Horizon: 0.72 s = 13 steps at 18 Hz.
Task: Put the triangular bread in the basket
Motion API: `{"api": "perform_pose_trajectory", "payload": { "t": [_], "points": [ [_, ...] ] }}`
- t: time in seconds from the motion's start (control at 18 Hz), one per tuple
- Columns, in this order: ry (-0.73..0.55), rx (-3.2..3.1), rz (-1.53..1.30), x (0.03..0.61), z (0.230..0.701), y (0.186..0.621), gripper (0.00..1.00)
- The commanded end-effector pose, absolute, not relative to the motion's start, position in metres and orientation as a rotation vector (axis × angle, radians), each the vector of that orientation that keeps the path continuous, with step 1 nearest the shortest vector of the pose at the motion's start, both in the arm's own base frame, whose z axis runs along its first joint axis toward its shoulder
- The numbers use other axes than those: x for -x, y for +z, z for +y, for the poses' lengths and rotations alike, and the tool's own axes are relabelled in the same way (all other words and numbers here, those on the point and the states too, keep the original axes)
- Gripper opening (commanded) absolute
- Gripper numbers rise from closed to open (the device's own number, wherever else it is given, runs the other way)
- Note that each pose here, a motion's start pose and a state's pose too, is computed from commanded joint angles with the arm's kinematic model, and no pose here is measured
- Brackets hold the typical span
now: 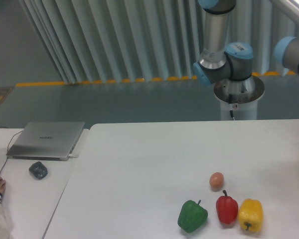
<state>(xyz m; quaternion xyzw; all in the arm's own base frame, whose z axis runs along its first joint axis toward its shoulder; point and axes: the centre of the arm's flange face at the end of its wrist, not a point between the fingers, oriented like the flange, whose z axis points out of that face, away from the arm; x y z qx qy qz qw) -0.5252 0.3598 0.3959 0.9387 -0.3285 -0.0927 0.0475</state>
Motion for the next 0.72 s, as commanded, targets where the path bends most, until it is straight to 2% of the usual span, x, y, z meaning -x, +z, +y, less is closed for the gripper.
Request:
{"api": "perform_pose_trajectory", "payload": {
  "t": [0.17,0.28,0.5,0.56,0.67,0.72],
  "points": [
    [-0.306,-2.832,-1.127,0.554,0.327,0.395,0.08],
    [-0.338,-2.781,-1.209,0.567,0.314,0.392,0.16],
    [-0.346,-2.788,-1.184,0.574,0.305,0.391,0.28],
    [-0.343,-2.791,-1.178,0.575,0.304,0.39,0.4],
    [-0.359,-2.788,-1.176,0.578,0.303,0.389,1.0],
    [-0.368,-2.787,-1.173,0.578,0.304,0.387,1.0]
  ]
}}
